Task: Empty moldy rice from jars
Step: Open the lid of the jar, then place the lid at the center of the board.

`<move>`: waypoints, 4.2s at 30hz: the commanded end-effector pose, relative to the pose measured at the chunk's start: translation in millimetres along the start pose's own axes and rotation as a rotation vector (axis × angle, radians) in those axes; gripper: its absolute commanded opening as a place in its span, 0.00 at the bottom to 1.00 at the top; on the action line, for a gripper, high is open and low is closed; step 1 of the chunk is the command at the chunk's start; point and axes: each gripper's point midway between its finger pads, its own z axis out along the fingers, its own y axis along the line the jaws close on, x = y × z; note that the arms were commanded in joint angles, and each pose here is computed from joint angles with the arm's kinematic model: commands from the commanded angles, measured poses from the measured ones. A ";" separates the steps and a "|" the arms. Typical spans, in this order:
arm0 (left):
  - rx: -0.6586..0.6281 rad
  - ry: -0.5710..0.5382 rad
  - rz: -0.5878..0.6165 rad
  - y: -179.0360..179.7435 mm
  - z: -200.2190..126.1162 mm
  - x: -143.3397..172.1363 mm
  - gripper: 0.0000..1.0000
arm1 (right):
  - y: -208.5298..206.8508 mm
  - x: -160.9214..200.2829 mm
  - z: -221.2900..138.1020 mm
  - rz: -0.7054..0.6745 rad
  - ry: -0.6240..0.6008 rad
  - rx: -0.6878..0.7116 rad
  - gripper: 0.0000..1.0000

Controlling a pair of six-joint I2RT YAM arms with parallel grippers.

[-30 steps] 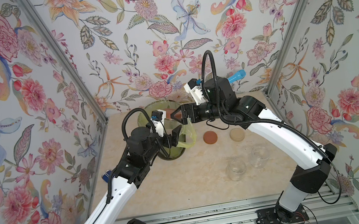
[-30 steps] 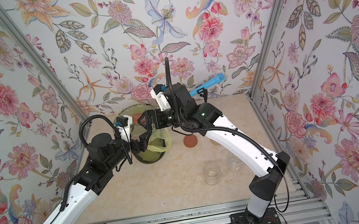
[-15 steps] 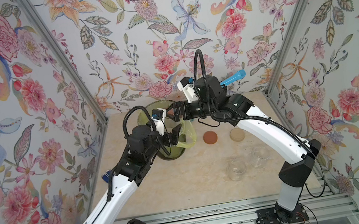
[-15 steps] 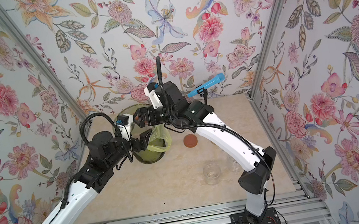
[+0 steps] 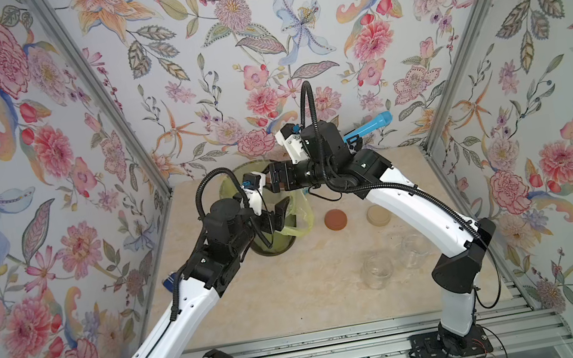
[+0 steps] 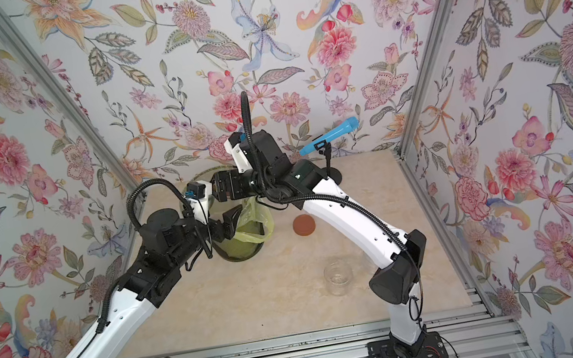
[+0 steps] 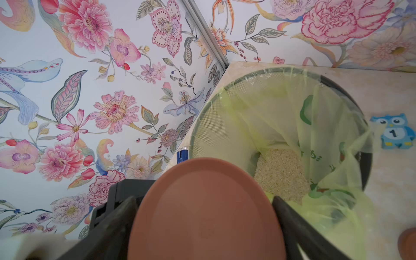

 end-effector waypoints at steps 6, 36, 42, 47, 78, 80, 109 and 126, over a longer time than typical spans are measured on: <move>-0.007 -0.161 0.014 2.5 -14.9 -52.5 0.00 | 15.9 -3.9 0.3 -0.029 0.001 -0.071 0.66; 0.227 -0.223 0.020 -35.2 -36.6 -50.6 0.00 | -20.9 -21.4 -19.5 -0.128 -0.052 -0.331 0.43; 0.226 -0.216 0.017 -34.7 -36.1 -46.9 0.00 | -17.5 -32.9 -18.9 -0.128 -0.071 -0.334 0.43; 0.218 -0.212 0.020 -33.4 -35.9 -46.1 0.00 | -35.5 -32.2 -16.9 -0.124 -0.067 -0.263 0.42; 0.243 -0.177 0.062 -33.1 -22.8 -46.3 0.00 | -252.3 39.1 -105.3 0.049 -0.074 0.330 0.33; 0.244 -0.176 0.062 -33.0 -21.8 -46.6 0.00 | -269.0 47.1 -108.3 0.064 -0.068 0.376 0.33; 0.231 -0.161 0.070 -28.0 -24.1 -42.9 0.00 | -491.3 125.2 -179.1 0.346 0.036 0.962 0.29; 0.255 -0.128 0.105 -19.6 -8.7 -44.5 0.00 | -557.8 171.1 -177.6 0.398 0.271 1.129 0.52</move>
